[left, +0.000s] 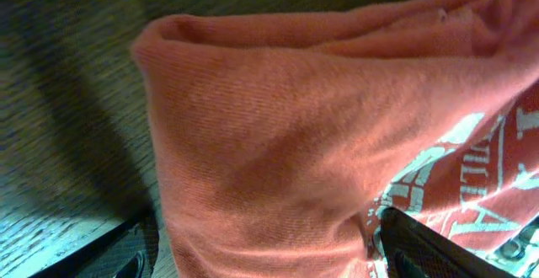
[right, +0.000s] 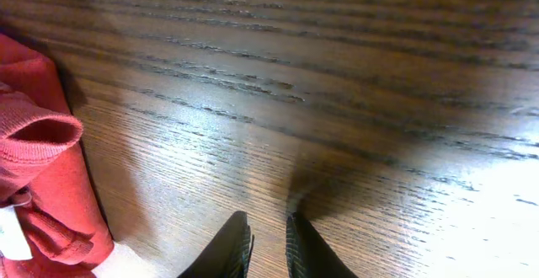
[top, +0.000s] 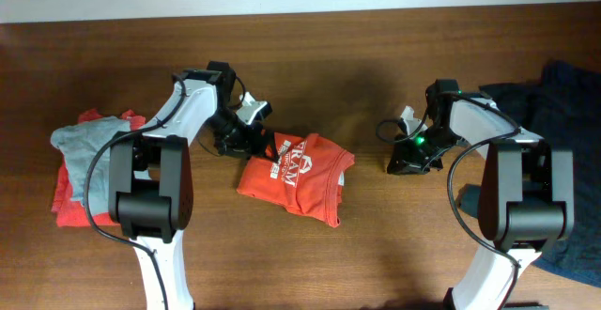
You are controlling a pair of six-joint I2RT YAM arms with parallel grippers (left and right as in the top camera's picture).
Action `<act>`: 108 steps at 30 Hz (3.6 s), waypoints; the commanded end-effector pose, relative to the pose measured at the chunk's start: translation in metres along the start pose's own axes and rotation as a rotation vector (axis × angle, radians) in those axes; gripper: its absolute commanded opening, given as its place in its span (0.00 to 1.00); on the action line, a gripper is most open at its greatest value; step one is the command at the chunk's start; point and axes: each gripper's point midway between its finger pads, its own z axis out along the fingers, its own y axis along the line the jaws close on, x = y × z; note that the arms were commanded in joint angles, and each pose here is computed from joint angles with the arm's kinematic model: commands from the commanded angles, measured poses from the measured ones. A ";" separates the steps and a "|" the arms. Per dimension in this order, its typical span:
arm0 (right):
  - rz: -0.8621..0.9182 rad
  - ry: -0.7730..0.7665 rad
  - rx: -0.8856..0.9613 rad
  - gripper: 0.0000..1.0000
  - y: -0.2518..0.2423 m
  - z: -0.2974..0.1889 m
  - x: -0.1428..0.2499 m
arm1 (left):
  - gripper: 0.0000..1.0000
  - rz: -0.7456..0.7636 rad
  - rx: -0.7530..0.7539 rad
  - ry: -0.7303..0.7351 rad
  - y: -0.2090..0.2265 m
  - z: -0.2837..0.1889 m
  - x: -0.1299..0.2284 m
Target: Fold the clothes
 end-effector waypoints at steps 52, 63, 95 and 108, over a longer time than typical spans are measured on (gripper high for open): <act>-0.436 0.294 -0.112 0.22 0.121 0.053 0.026 | 0.75 -0.008 0.112 0.131 -0.002 0.046 0.021; -0.417 0.288 -0.086 0.22 0.117 0.055 0.023 | 0.73 0.129 0.188 0.151 -0.032 0.053 0.025; -0.283 0.087 -0.002 0.21 0.085 -0.085 -0.024 | 0.01 -0.386 -0.592 -0.222 0.087 -0.156 0.013; -0.280 0.086 0.016 0.21 0.081 -0.086 -0.025 | 0.01 -0.646 -0.811 -0.257 0.142 -0.246 0.098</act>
